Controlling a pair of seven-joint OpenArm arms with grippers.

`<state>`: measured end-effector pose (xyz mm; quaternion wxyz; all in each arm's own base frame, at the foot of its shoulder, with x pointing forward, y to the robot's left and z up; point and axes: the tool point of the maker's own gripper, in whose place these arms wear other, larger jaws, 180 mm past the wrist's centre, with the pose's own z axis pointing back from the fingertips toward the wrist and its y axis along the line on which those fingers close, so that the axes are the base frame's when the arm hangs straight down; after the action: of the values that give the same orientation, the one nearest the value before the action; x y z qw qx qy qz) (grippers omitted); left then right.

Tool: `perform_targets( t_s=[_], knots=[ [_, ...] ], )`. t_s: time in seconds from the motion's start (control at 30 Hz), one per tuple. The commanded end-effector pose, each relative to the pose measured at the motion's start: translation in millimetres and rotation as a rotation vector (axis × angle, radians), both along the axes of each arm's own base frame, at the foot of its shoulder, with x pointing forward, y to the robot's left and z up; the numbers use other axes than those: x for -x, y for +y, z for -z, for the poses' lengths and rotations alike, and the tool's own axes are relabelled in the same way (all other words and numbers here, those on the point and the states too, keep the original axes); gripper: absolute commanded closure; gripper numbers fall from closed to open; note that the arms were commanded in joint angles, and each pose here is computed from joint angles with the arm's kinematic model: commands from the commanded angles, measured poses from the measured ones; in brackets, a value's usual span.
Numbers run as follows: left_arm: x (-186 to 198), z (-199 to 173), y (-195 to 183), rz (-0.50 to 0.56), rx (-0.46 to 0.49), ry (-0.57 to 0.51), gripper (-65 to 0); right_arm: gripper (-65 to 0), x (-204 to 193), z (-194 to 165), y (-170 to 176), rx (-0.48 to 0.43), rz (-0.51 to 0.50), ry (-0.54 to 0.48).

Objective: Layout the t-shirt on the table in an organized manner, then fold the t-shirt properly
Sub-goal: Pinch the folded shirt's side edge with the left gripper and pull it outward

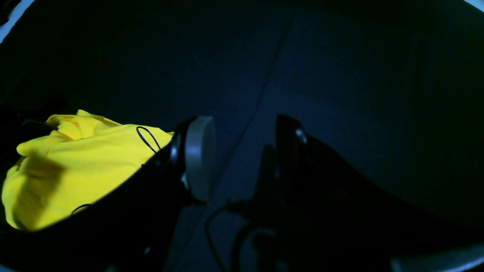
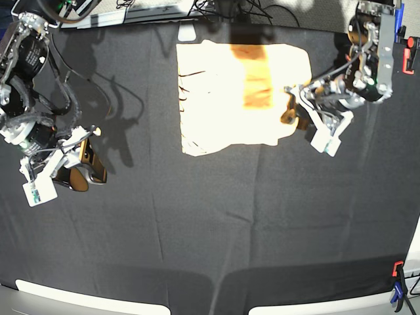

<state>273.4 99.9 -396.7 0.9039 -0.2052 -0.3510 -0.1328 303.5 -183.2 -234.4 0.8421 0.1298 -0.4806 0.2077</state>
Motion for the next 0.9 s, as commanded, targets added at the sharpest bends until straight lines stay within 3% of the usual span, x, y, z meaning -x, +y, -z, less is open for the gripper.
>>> perform_targets(
  t_s=[0.0,0.37,0.5,0.67,0.7,0.77,0.8,0.87],
  knots=[
    [-9.6,-12.8,0.1,-0.004,0.019,-0.051,-1.6,-25.8,-4.4,-16.0,1.9,0.0,-0.018,-0.061],
    [-61.9,-80.7,43.2,-0.169,0.037,-0.376,0.0,-25.8,-4.0,-16.1,2.7,0.007,-0.029,-0.065],
    [-60.3,-68.4,56.2,-0.162,-0.11,-0.377,0.0,-25.8,-3.8,-16.5,3.3,0.004,-0.031,-0.066],
    [-49.2,-51.4,63.5,-0.144,-0.196,-0.327,0.0,-25.8,-3.4,-17.8,5.3,-0.008,-0.039,-0.069],
    [-47.3,-47.6,65.6,-0.139,-0.218,-0.308,-2.2,-25.9,-3.4,-17.7,5.3,-0.007,-0.039,-0.069],
    [-45.4,-42.9,70.8,-0.131,-0.26,-0.285,-21.0,-25.9,-3.4,-17.7,5.3,-0.007,-0.039,-0.069],
    [-45.6,-42.9,73.8,-0.131,-0.273,-0.284,-26.8,-25.9,-3.4,-17.7,5.3,-0.008,-0.038,-0.069],
    [-46.7,-46.4,80.4,-0.136,-0.287,-0.29,-28.0,-25.9,-3.4,-17.7,5.3,-0.008,-0.038,-0.069]
  ],
)
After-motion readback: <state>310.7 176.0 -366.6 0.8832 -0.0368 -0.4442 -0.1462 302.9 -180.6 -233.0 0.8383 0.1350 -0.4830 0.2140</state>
